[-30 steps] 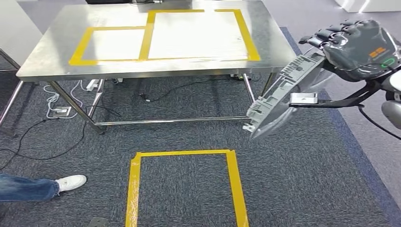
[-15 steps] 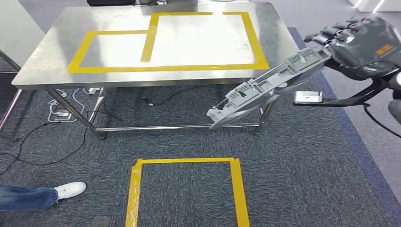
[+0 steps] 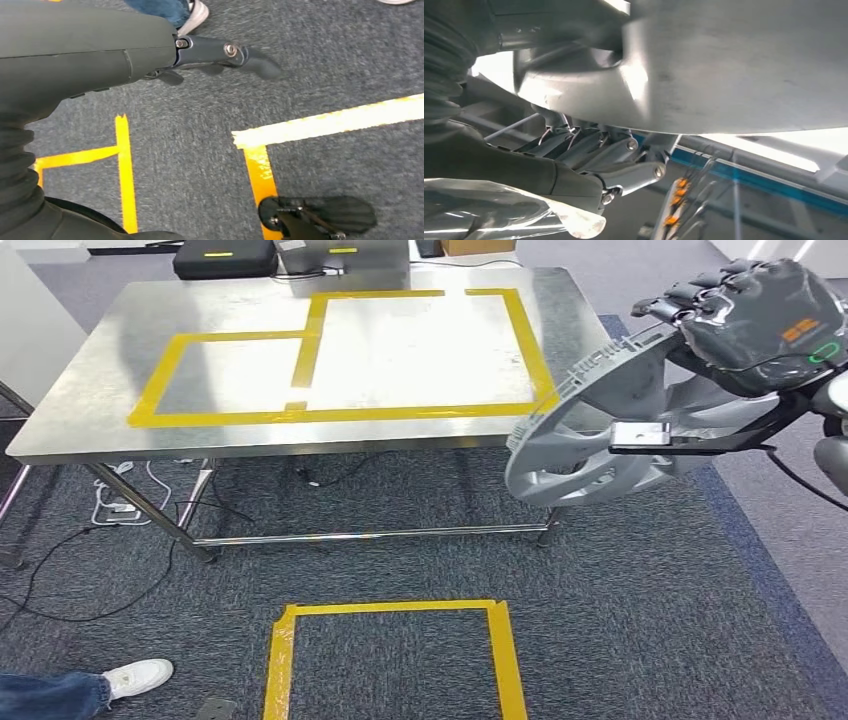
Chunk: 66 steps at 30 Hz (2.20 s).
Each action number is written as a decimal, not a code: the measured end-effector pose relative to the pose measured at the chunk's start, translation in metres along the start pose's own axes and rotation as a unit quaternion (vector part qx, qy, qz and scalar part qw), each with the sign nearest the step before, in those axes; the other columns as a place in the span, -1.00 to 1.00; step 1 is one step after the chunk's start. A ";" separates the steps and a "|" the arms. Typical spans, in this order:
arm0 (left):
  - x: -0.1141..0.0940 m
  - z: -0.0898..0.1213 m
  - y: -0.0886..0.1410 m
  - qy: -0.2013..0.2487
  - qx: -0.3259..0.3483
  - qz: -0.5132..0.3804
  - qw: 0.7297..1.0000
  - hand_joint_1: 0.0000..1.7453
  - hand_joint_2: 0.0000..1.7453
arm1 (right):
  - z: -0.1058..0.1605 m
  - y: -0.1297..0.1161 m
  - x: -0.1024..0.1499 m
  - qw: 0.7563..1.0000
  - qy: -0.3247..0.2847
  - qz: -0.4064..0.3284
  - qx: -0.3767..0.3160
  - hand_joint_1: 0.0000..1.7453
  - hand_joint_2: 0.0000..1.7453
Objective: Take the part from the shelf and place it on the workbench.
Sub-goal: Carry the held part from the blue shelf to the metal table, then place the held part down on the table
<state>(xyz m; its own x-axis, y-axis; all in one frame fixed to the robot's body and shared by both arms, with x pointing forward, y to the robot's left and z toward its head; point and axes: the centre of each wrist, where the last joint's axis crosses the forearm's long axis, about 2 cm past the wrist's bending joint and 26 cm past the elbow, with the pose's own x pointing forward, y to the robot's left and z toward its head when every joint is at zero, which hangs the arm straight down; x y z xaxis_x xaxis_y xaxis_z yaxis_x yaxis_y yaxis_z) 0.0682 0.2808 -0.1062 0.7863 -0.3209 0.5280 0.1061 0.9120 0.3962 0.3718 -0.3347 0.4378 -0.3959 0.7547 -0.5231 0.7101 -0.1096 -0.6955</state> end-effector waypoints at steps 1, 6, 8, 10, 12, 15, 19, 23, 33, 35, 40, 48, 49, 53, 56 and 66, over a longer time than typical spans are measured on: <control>0.000 0.000 0.000 0.000 0.000 0.000 1.000 -1.00 1.00 | 0.000 0.000 0.000 1.000 0.000 0.000 0.000 1.00 1.00; 0.005 -0.002 0.000 -0.005 0.001 0.000 1.000 -1.00 1.00 | -0.007 -0.009 -0.004 1.000 0.003 0.007 -0.011 1.00 1.00; 0.008 -0.003 -0.001 -0.009 -0.001 -0.001 1.000 -1.00 1.00 | -0.014 -0.014 -0.006 1.000 0.003 0.011 -0.017 1.00 1.00; 0.008 -0.002 -0.003 -0.009 -0.005 -0.002 1.000 -1.00 1.00 | -0.017 -0.014 -0.004 1.000 0.001 0.009 -0.014 1.00 1.00; 0.009 -0.002 -0.004 -0.009 -0.007 -0.003 1.000 -1.00 1.00 | -0.023 -0.016 -0.003 1.000 0.000 0.010 -0.014 1.00 1.00; 0.011 -0.003 -0.005 -0.009 -0.008 -0.003 1.000 -1.00 1.00 | -0.032 -0.019 -0.002 1.000 -0.002 0.012 -0.014 1.00 1.00; 0.015 -0.005 -0.004 -0.012 -0.008 -0.004 1.000 -1.00 1.00 | -0.046 -0.023 0.005 1.000 -0.011 0.009 -0.021 1.00 1.00; 0.016 -0.005 -0.005 -0.012 -0.009 -0.007 1.000 -1.00 1.00 | -0.057 -0.021 0.016 1.000 -0.021 0.002 -0.020 1.00 1.00; 0.015 -0.003 -0.008 -0.010 -0.020 -0.011 1.000 -1.00 1.00 | -0.078 -0.010 0.046 0.999 -0.047 -0.019 -0.002 1.00 1.00; 0.017 -0.003 -0.009 -0.011 -0.021 -0.011 1.000 -1.00 1.00 | -0.082 -0.009 0.049 0.999 -0.050 -0.020 -0.001 1.00 1.00; 0.020 -0.003 -0.013 -0.011 -0.027 -0.012 0.999 -1.00 1.00 | -0.088 0.000 0.063 0.998 -0.062 -0.031 0.014 1.00 1.00; 0.024 -0.002 -0.017 -0.015 -0.034 -0.015 0.999 -1.00 1.00 | -0.099 0.012 0.085 0.995 -0.079 -0.047 0.035 1.00 1.00; 0.025 -0.003 -0.017 -0.016 -0.034 -0.015 0.999 -1.00 1.00 | -0.101 0.012 0.087 0.995 -0.080 -0.048 0.035 1.00 1.00; 0.028 -0.003 -0.018 -0.017 -0.035 -0.016 0.999 -1.00 1.00 | -0.107 0.016 0.100 0.993 -0.090 -0.057 0.044 1.00 1.00; 0.028 -0.003 -0.019 -0.016 -0.036 -0.016 0.999 -1.00 1.00 | -0.109 0.022 0.108 0.992 -0.095 -0.062 0.057 1.00 1.00; 0.033 -0.001 -0.026 -0.016 -0.047 -0.021 0.999 -1.00 1.00 | -0.117 0.039 0.131 0.989 -0.092 -0.080 0.084 1.00 1.00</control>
<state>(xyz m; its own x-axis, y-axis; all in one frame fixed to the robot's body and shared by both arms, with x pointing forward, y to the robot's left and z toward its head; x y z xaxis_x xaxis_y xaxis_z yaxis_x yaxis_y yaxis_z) 0.0921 0.2465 -0.1000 0.7600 -0.3654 0.5376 0.1953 0.9172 0.3472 0.4160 -0.1647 0.3995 -0.6054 0.6428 -0.4695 0.5291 -0.1156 -0.8406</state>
